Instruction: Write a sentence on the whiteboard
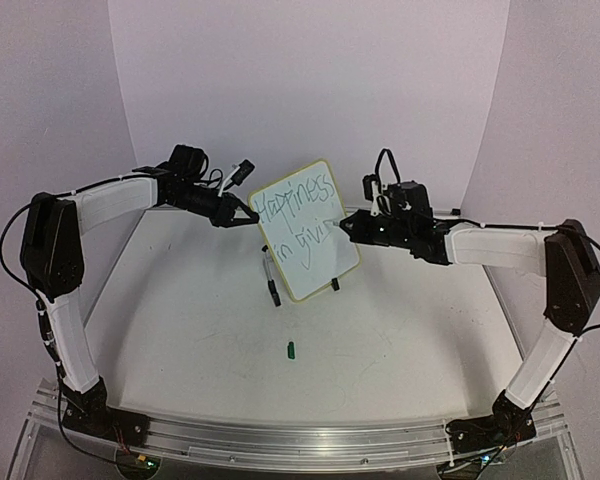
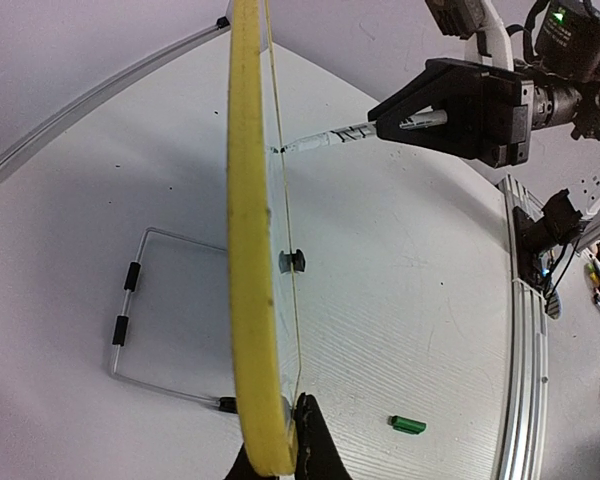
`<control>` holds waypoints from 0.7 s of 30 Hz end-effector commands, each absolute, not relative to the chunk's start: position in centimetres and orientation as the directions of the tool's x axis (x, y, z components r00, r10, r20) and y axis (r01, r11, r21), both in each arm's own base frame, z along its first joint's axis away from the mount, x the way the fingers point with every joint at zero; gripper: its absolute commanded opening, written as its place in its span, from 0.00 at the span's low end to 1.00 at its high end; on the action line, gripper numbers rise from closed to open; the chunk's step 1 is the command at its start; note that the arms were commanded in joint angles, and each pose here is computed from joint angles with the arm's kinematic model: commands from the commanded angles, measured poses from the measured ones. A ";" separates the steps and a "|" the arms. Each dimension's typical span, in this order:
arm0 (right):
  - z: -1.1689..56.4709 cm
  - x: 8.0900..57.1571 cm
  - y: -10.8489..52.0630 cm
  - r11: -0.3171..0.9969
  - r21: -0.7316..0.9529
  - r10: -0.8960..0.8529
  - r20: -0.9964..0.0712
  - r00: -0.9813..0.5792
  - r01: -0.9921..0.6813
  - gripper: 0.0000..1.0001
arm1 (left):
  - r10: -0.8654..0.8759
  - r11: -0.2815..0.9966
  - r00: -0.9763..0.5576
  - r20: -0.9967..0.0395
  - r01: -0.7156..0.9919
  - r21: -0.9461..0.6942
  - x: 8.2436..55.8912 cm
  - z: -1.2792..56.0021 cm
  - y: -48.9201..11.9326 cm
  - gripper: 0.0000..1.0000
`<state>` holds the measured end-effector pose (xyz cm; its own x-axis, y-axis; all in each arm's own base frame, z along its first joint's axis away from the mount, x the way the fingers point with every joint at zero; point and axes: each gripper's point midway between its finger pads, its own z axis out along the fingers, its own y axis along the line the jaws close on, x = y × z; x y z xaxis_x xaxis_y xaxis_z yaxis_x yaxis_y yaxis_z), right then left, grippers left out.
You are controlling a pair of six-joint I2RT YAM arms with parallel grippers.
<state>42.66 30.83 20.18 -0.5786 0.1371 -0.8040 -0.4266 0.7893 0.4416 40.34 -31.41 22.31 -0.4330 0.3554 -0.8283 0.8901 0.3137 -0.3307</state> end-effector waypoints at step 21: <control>18.6 42.8 30.0 0.810 0.437 0.141 -0.792 -0.594 -0.390 0.00 | 0.404 0.319 -0.452 -0.796 0.884 -0.340 39.2 20.6 -31.5 0.00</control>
